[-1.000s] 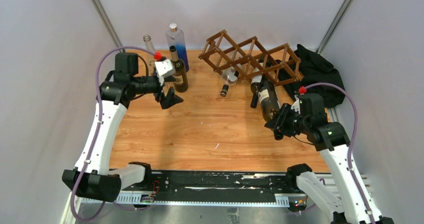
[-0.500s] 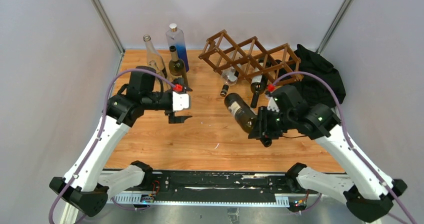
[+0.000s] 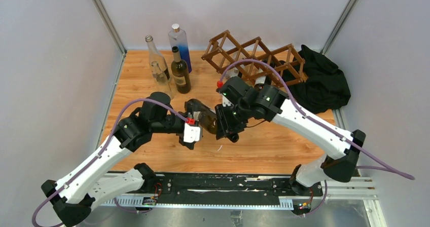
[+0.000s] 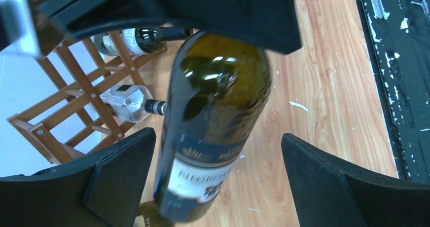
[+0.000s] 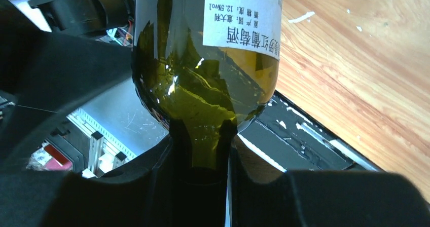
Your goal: Take the wine bottle off the wine rack
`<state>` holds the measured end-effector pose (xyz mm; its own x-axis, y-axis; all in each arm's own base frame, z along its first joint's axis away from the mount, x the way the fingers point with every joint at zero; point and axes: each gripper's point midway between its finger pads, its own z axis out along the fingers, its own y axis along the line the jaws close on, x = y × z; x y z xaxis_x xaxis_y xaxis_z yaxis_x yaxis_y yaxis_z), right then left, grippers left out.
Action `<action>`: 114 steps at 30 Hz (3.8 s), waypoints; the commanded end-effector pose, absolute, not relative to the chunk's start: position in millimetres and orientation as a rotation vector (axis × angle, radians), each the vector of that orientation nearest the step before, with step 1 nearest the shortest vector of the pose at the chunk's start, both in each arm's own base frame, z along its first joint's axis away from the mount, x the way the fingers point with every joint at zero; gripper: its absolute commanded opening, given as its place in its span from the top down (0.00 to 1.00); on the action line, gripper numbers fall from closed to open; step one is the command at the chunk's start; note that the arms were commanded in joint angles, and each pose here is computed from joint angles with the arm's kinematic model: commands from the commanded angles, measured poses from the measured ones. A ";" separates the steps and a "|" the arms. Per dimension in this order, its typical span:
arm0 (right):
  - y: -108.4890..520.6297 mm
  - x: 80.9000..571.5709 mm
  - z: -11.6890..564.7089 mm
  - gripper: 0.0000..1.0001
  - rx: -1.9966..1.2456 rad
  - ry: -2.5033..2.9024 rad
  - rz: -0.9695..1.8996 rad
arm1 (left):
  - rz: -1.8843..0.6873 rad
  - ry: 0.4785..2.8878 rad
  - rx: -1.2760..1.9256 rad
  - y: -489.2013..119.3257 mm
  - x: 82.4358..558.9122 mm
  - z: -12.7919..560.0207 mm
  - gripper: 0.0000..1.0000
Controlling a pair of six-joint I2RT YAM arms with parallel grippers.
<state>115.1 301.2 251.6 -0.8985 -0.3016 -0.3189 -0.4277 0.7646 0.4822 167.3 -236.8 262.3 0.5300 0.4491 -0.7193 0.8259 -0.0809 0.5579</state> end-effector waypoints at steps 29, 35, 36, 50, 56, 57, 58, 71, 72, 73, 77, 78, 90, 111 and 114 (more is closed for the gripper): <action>305.8 157.3 356.3 0.05 -0.642 2.117 1.064 | -0.374 1.216 1.390 -240.9 198.0 279.0 1.00; 266.2 173.3 359.2 0.04 -0.506 1.982 0.999 | -0.589 1.321 1.181 -256.4 195.0 317.8 1.00; 261.6 173.3 357.2 0.04 -0.500 1.970 0.985 | -0.620 1.335 1.145 -258.0 195.0 323.8 1.00; 291.7 169.4 334.7 0.03 -0.606 1.663 1.173 | -1.125 1.452 0.767 -265.2 201.0 407.7 1.00; 327.8 164.9 353.3 0.03 -0.707 1.543 1.276 | -1.180 1.429 0.761 -265.1 191.2 422.6 1.00; 333.5 163.5 352.4 0.03 -0.719 1.533 1.285 | -1.188 1.427 0.761 -265.1 189.8 423.8 1.00; 338.9 161.7 350.6 0.02 -0.735 1.526 1.291 | -1.196 1.426 0.758 -265.3 188.6 425.1 1.00; 365.6 161.4 338.4 0.46 -0.804 1.517 1.261 | -1.249 1.410 0.725 -263.2 182.1 439.9 0.90; 364.7 161.7 335.7 0.64 -0.812 1.529 1.247 | -1.246 1.416 0.711 -261.9 183.2 441.7 0.68; 363.5 162.9 331.6 0.92 -0.820 1.546 1.224 | -1.244 1.428 0.695 -260.7 185.1 442.3 0.32; 355.0 165.6 314.4 1.00 -0.842 1.598 1.120 | -1.232 1.457 0.670 -257.0 191.2 445.0 0.00; 352.8 165.4 311.6 1.00 -0.849 1.600 1.101 | -1.237 1.457 0.674 -256.9 192.0 445.7 0.00; 338.0 164.4 302.5 1.00 -0.871 1.609 1.014 | -1.279 1.480 0.717 -260.0 200.0 443.6 0.33; 280.2 181.2 270.0 0.08 -0.632 1.800 0.799 | -0.874 1.516 0.782 -251.3 323.8 433.3 1.00; 258.7 185.0 263.6 0.07 -0.548 1.826 0.737 | -0.853 1.489 0.755 -248.8 352.3 432.2 1.00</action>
